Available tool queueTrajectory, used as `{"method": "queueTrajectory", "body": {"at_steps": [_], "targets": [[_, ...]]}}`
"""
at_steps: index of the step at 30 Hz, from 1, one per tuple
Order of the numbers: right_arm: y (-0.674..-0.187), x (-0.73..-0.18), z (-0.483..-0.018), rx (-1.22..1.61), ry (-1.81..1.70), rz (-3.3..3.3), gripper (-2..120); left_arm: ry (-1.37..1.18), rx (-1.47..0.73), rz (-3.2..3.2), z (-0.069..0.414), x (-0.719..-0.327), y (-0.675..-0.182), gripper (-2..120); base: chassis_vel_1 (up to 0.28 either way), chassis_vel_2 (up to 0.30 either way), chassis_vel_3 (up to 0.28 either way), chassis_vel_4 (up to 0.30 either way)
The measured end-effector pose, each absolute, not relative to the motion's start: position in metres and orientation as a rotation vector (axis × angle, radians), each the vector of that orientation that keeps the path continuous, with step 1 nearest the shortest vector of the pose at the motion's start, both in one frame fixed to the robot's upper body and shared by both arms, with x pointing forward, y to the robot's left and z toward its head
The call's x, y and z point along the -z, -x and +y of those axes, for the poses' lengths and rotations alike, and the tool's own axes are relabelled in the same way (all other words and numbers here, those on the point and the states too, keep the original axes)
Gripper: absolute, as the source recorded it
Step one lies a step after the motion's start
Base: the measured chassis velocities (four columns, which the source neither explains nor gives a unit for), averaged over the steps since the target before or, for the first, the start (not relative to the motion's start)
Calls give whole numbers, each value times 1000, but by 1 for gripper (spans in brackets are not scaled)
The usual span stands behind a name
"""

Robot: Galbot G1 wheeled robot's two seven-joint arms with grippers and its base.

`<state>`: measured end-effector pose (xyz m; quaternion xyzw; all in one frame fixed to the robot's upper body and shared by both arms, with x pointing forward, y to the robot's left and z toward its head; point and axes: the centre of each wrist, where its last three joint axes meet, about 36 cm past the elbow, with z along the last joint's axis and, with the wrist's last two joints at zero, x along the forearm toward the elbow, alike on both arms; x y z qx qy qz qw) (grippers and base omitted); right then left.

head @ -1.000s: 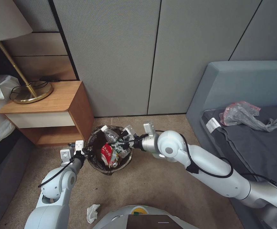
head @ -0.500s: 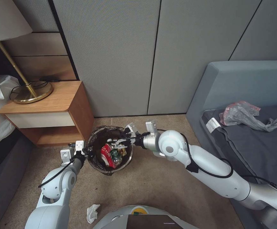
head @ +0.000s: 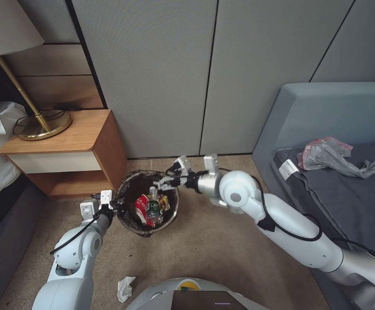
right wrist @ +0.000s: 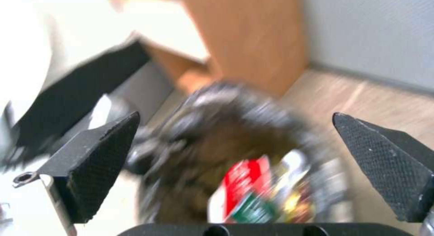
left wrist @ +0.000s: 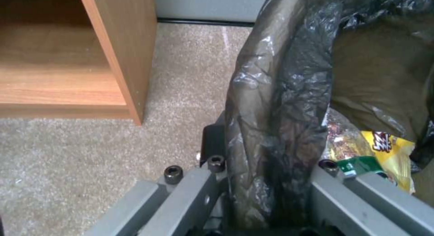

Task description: Pick up the trash bin, then pick up the garbage from the floor and place it into the trash bin.

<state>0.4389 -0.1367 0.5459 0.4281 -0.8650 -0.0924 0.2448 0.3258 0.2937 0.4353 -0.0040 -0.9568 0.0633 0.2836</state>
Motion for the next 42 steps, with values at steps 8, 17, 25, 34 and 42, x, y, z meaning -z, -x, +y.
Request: {"method": "queueTrajectory", "body": {"at_steps": [8,17,25,34,42], "targets": [[-446,-556,-163,230,-995,-2569,100,8,-162,-2571,294,-439,-325,0,0,0,0,0],[-448,-545,-211,50,-635,-2839,100,10,-154,-2576,294,-442,-325,0,0,0,0,0],[-402,-527,-299,-138,-8,-3008,100,20,-135,-2589,293,-450,-318,0,0,0,0,0],[-333,-447,-304,-161,295,-2971,100,16,-132,-2615,284,-455,-313,0,0,0,0,0],[-327,-428,-283,-149,247,-2996,100,2,-146,-2614,280,-459,-306,0,0,0,0,0]]}}
